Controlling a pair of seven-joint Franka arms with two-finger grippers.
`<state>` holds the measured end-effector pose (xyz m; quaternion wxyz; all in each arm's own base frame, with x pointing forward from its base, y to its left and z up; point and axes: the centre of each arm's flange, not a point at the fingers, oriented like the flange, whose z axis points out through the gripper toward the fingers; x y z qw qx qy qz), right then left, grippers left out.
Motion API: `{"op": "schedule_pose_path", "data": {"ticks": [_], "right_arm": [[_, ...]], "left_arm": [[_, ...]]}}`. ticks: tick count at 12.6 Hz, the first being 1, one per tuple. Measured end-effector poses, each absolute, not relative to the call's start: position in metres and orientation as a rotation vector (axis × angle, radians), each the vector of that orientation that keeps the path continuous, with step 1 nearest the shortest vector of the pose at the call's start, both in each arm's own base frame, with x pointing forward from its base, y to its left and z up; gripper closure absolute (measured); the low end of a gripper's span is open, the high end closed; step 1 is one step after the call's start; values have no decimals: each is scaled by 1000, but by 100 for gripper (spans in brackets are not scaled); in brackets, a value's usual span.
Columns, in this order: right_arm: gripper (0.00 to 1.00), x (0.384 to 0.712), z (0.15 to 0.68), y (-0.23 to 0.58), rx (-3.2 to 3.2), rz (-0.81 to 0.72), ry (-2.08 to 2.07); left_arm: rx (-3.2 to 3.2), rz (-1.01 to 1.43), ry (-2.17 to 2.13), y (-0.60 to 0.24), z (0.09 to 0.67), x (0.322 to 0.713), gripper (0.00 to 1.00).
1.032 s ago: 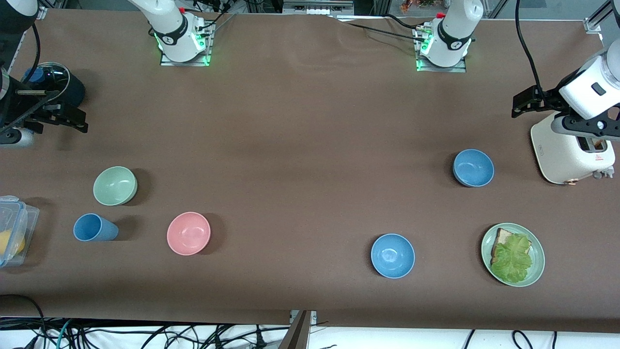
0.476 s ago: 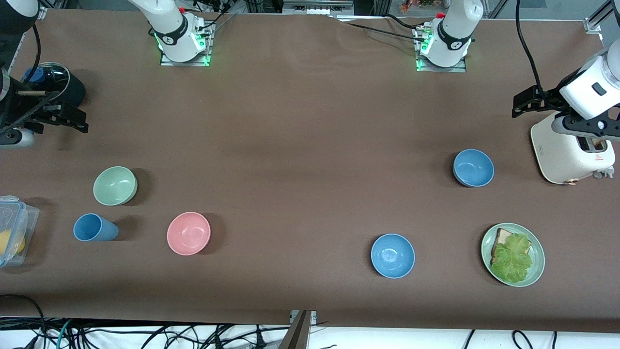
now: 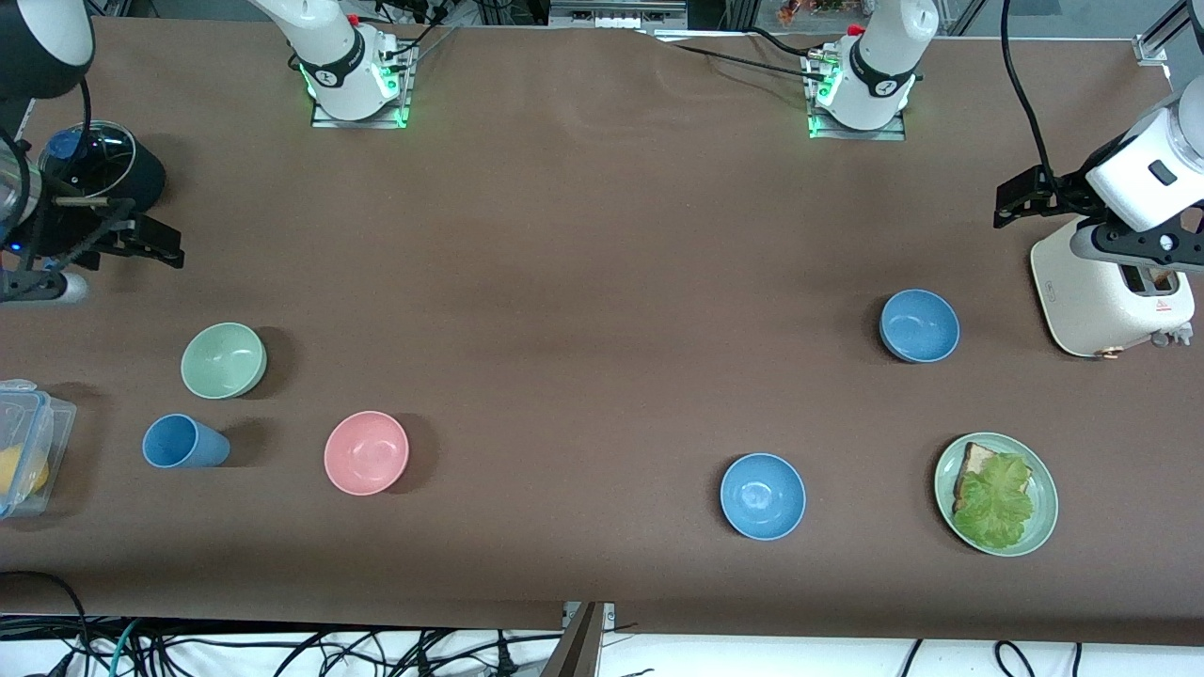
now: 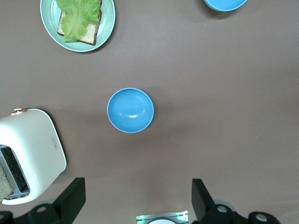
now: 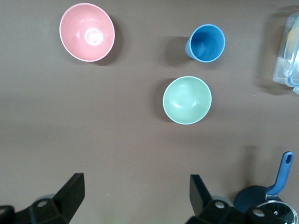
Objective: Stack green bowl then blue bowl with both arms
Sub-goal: 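Move the right gripper toward the pale green bowl, then lower the right gripper and grasp the pale green bowl rim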
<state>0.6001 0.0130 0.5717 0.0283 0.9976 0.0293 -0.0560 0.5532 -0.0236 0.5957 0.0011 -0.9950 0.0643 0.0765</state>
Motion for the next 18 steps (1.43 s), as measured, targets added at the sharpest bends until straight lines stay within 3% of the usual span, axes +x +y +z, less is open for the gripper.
{"op": "schedule_pose_path", "data": {"ticks": [7, 13, 18], "right_arm": [[0, 616, 513, -63, 3068, -325, -103], [0, 638, 392, -159, 3076, -380, -133], [1, 647, 317, -165, 3084, -334, -125]], "left_arm": [[-3123, 242, 203, -24, 596, 553, 0], [-3123, 243, 203, -24, 596, 553, 0], [-3123, 243, 202, -24, 596, 553, 0]]}}
